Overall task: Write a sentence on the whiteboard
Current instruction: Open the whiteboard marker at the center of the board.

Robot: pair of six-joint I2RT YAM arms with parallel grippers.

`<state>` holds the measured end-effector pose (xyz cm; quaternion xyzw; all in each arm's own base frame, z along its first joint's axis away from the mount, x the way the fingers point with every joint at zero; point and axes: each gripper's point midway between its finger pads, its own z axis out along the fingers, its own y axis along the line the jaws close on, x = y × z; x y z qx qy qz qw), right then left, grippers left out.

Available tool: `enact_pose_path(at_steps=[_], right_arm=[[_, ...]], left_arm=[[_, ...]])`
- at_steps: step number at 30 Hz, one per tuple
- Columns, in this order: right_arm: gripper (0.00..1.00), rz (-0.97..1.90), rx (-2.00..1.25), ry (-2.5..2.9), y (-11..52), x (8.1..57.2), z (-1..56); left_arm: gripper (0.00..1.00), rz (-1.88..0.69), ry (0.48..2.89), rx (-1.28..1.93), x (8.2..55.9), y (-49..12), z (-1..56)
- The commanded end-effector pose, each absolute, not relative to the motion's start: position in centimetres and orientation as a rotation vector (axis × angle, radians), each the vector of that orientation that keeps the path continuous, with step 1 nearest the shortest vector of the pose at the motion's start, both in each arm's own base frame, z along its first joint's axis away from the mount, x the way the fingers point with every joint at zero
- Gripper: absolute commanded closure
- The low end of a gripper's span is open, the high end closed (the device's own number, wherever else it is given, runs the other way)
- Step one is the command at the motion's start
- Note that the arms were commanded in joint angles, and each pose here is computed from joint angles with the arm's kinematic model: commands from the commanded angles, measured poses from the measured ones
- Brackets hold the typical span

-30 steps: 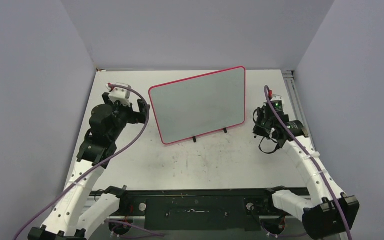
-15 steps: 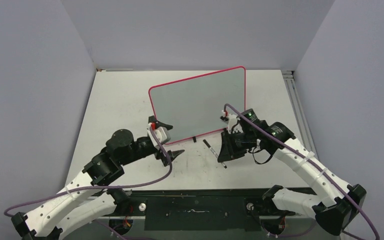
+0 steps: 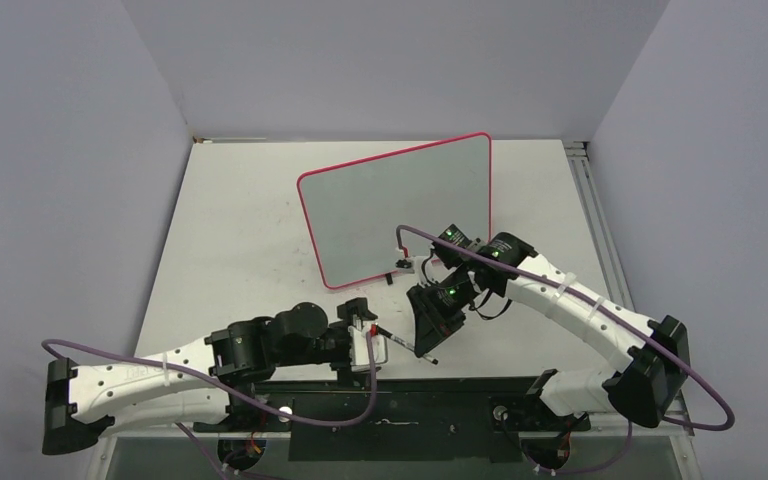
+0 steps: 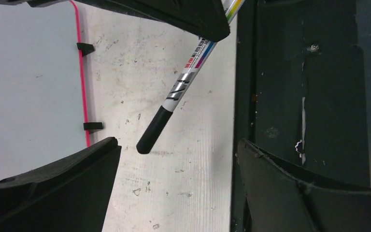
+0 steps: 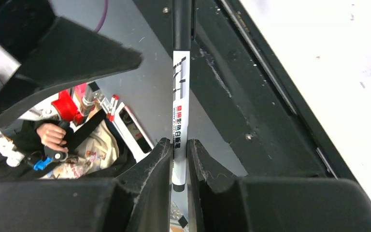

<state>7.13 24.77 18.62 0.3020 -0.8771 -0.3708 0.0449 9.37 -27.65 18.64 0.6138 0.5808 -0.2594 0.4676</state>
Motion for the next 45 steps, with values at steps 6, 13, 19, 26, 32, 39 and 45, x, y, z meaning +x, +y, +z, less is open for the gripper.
enact_pose_path(at_steps=[6, 13, 19, 26, 32, 39, 45], right_arm=[[0.95, -1.210, 1.078, -2.533, 26.4, 5.1, 20.4], [0.95, -1.241, 1.116, -2.515, 26.8, 4.9, 21.0], [0.95, -1.248, 1.139, -2.525, 26.8, 5.1, 21.3], [0.86, -1.224, 1.153, -2.620, 26.8, 6.5, 21.1], [0.23, -1.358, 1.072, -2.793, 26.9, 9.5, 21.9], [0.12, -1.360, 0.949, -3.055, 26.3, 12.4, 21.9], [0.14, -1.563, 0.845, -3.089, 27.6, 12.9, 22.5]], left_arm=[[0.33, -0.587, 1.415, 1.547, 9.4, -28.4, 18.3], [0.54, -0.584, 1.427, 1.598, 8.7, -28.7, 17.5], [0.79, -0.585, 1.448, 1.635, 8.2, -29.2, 17.0], [1.00, -0.548, 1.454, 1.577, 8.9, -28.8, 17.6], [1.00, -0.546, 1.503, 1.498, 10.2, -28.0, 18.4], [1.00, -0.652, 1.551, 1.461, 11.1, -27.8, 19.3], [1.00, -0.677, 1.570, 1.453, 11.5, -27.6, 19.5]])
